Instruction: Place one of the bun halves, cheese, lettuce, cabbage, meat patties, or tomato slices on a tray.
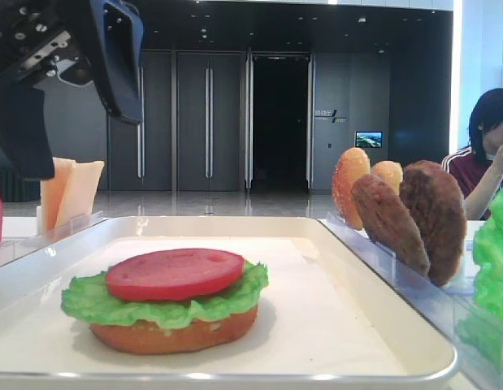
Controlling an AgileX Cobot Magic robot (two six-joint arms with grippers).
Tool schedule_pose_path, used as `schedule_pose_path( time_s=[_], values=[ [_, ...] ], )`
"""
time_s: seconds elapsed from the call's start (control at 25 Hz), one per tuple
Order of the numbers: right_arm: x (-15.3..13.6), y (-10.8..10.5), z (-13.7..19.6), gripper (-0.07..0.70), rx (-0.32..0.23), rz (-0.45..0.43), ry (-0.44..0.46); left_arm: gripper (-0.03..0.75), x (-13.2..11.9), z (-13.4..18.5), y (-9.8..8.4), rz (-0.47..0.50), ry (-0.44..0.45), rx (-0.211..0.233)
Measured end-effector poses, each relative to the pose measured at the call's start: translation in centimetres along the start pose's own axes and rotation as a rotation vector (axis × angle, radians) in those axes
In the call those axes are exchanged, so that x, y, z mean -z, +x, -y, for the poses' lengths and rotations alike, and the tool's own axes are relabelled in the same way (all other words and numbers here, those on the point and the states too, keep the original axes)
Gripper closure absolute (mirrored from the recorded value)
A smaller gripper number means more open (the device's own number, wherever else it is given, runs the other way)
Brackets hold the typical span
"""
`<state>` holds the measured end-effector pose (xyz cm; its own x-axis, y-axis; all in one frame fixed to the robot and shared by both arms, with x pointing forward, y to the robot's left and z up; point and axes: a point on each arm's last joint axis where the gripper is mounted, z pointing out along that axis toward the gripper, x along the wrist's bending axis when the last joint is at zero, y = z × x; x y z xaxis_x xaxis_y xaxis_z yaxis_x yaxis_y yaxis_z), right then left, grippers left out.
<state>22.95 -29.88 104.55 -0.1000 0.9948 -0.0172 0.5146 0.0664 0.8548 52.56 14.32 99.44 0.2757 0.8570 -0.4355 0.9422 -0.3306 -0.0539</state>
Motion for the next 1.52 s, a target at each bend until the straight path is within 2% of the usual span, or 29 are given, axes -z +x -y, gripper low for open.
schedule_pose_path(
  time_s=[0.12,0.32,0.64,0.8,0.92,1.04,1.24,1.36,1.52],
  values=[
    [0.0,0.0,0.0,0.279,0.000,0.000,0.000,0.069,2.1,0.0,-0.2,-0.088,-0.059,0.006],
    [0.0,0.0,0.0,0.279,0.000,0.000,0.000,0.069,5.0,0.2,0.2,-0.261,-0.146,0.050],
    [0.0,0.0,0.0,0.279,0.000,0.000,0.000,0.069,5.9,0.7,0.4,-0.324,-0.168,0.042],
    [0.0,0.0,0.0,0.279,0.000,0.000,0.000,0.069,7.1,0.5,2.5,-0.372,-0.184,0.058],
    [0.0,0.0,0.0,0.279,0.000,0.000,0.000,0.069,8.3,0.6,4.8,-0.391,-0.200,0.098],
    [0.0,0.0,0.0,0.279,0.000,0.000,0.000,0.071,9.4,0.9,7.2,-0.397,-0.216,0.157],
    [0.0,0.0,0.0,0.279,0.000,0.000,0.000,0.109,10.8,1.7,10.2,-0.401,-0.235,0.225],
    [0.0,0.0,0.0,0.279,0.000,0.000,0.000,0.122,11.4,2.1,11.5,-0.404,-0.244,0.259],
    [0.0,0.0,0.0,0.279,0.000,0.000,0.000,0.125,11.9,2.5,12.2,-0.429,-0.246,0.262]
  ],
)
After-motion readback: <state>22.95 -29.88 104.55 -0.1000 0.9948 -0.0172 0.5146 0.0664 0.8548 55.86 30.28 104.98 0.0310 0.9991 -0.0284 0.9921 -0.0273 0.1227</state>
